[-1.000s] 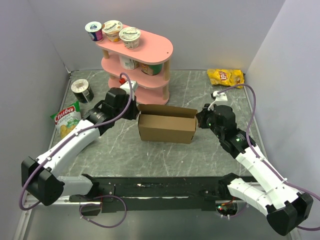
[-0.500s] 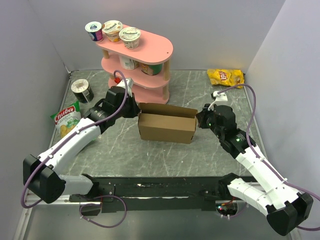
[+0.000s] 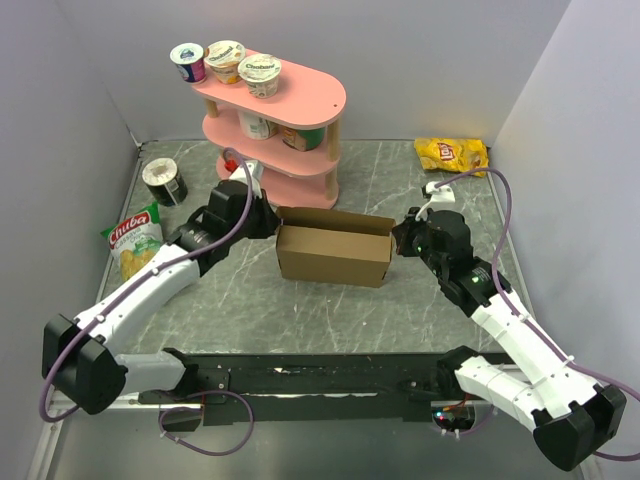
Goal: Fold the paper box
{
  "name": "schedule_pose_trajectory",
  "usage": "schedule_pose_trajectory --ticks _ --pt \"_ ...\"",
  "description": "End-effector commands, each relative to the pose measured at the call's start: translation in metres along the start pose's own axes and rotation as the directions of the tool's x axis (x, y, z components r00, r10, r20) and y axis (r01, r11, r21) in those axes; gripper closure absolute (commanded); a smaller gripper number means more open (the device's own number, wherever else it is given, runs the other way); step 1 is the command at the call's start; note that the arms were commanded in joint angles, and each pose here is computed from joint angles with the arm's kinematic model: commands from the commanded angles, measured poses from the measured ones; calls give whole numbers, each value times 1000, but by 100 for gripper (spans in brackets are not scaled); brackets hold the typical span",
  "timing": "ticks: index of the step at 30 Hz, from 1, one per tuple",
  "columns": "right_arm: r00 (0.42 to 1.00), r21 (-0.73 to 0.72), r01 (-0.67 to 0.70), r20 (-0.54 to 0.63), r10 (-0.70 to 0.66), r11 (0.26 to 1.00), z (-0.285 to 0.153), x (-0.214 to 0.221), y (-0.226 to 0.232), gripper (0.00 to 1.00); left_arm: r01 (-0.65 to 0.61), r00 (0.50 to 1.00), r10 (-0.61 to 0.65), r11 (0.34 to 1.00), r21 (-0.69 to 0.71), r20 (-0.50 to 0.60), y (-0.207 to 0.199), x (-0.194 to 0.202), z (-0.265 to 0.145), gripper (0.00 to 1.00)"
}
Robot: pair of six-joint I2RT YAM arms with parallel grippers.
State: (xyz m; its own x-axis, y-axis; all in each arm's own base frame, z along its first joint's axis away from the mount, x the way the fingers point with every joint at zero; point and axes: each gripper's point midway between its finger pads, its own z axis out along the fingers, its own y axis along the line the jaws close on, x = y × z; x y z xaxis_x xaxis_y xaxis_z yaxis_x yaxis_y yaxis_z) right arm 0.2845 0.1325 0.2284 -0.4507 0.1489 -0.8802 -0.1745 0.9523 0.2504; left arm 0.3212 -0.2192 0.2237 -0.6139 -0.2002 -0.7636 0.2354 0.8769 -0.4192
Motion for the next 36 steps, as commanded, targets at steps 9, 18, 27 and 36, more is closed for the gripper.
schedule_pose_trajectory --ticks 9,18,27,36 --pt "989 32 16 -145 -11 999 -10 31 -5 100 -73 993 68 997 -38 -99 23 79 6 99" --pt "993 20 -70 -98 72 997 -15 14 3 100 -153 981 138 982 -111 -136 32 97 7 99" --pt "984 6 -164 -74 164 986 -11 -1 4 100 -163 979 147 980 -111 -140 31 102 6 99" --pt "981 19 -189 -45 190 982 -17 -12 -7 100 -173 978 157 979 -110 -136 31 100 5 99"
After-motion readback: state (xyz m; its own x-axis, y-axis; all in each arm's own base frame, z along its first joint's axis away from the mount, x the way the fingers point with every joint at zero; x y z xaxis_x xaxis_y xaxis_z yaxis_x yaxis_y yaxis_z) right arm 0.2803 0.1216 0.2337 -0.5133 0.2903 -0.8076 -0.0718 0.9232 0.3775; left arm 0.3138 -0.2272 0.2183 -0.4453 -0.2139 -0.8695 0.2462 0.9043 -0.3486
